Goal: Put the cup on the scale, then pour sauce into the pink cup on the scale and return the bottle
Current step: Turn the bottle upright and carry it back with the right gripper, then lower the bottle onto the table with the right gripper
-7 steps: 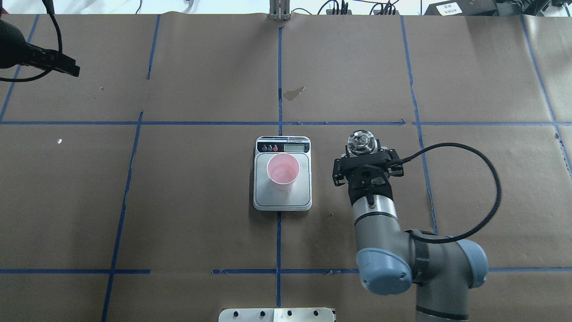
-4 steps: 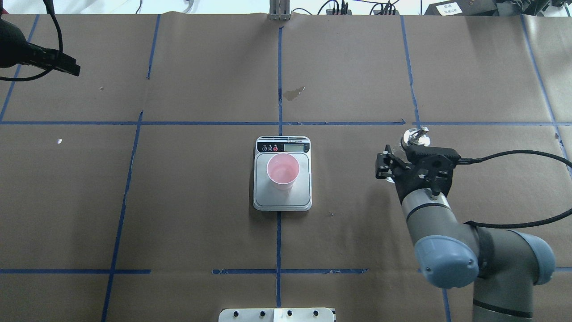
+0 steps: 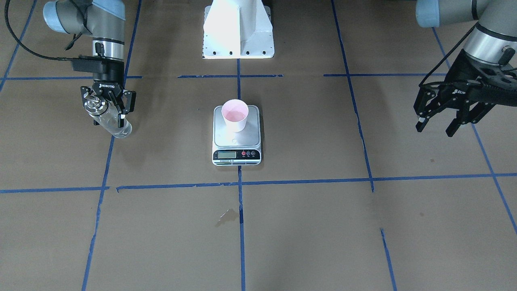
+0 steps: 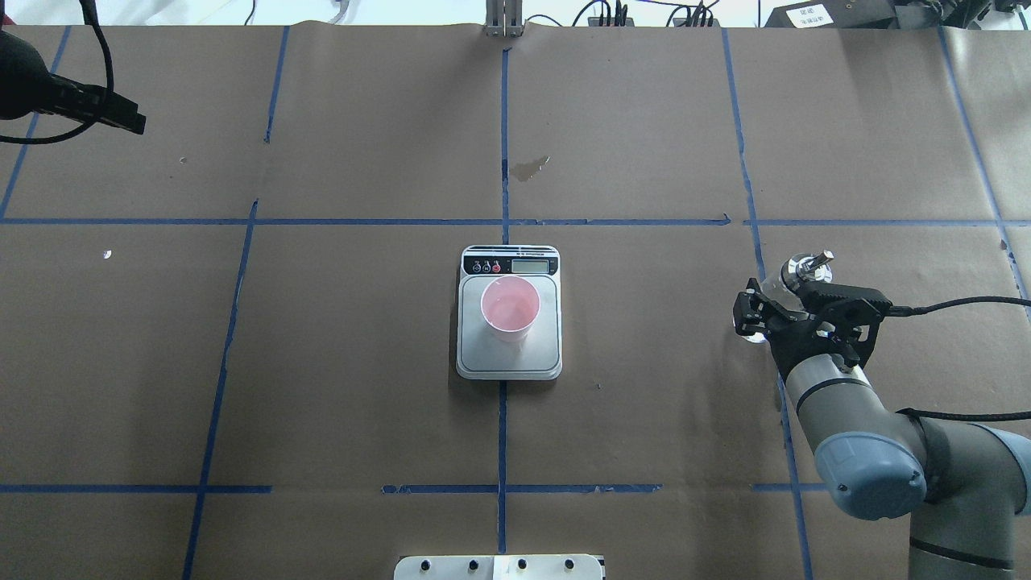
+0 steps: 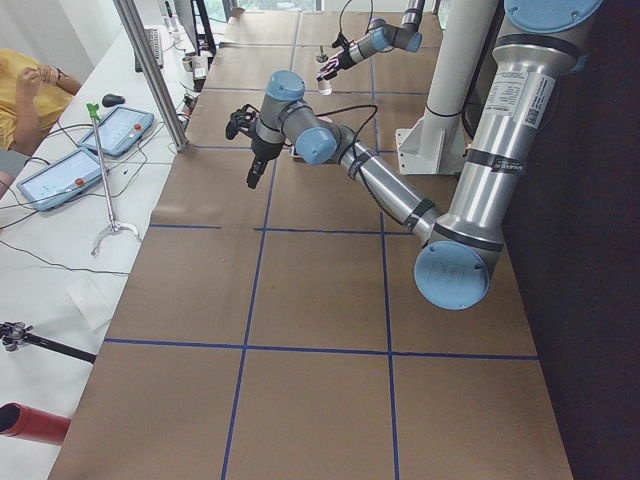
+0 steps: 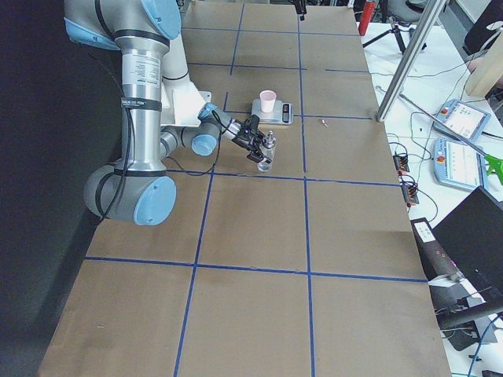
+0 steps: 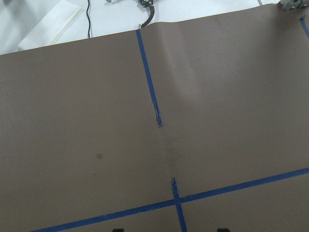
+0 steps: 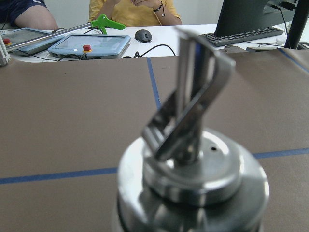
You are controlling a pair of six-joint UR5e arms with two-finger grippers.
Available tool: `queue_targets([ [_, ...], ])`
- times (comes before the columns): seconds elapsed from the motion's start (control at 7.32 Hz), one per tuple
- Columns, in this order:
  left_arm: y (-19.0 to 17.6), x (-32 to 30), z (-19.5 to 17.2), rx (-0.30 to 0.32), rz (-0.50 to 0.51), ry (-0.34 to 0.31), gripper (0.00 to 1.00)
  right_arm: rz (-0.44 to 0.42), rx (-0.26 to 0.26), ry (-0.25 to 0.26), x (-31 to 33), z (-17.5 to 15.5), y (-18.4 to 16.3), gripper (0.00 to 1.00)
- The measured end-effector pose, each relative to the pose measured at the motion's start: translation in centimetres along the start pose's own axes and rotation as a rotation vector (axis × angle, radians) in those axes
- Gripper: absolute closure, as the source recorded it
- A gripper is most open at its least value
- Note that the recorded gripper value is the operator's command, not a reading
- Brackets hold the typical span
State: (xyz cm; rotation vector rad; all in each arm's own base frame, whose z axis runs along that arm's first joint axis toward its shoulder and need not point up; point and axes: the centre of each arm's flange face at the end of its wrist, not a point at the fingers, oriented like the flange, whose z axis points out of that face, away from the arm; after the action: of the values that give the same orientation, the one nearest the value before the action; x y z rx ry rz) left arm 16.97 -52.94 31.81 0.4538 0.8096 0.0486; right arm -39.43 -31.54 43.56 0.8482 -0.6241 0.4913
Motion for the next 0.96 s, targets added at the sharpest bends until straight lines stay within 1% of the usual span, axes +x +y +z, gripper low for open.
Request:
queue_targets([
  [0.96, -0.01, 0.05, -0.11, 0.003, 0.001, 0.0, 0.28, -0.012, -0.007, 0.015, 0.7, 0.8, 1.04, 1.0],
])
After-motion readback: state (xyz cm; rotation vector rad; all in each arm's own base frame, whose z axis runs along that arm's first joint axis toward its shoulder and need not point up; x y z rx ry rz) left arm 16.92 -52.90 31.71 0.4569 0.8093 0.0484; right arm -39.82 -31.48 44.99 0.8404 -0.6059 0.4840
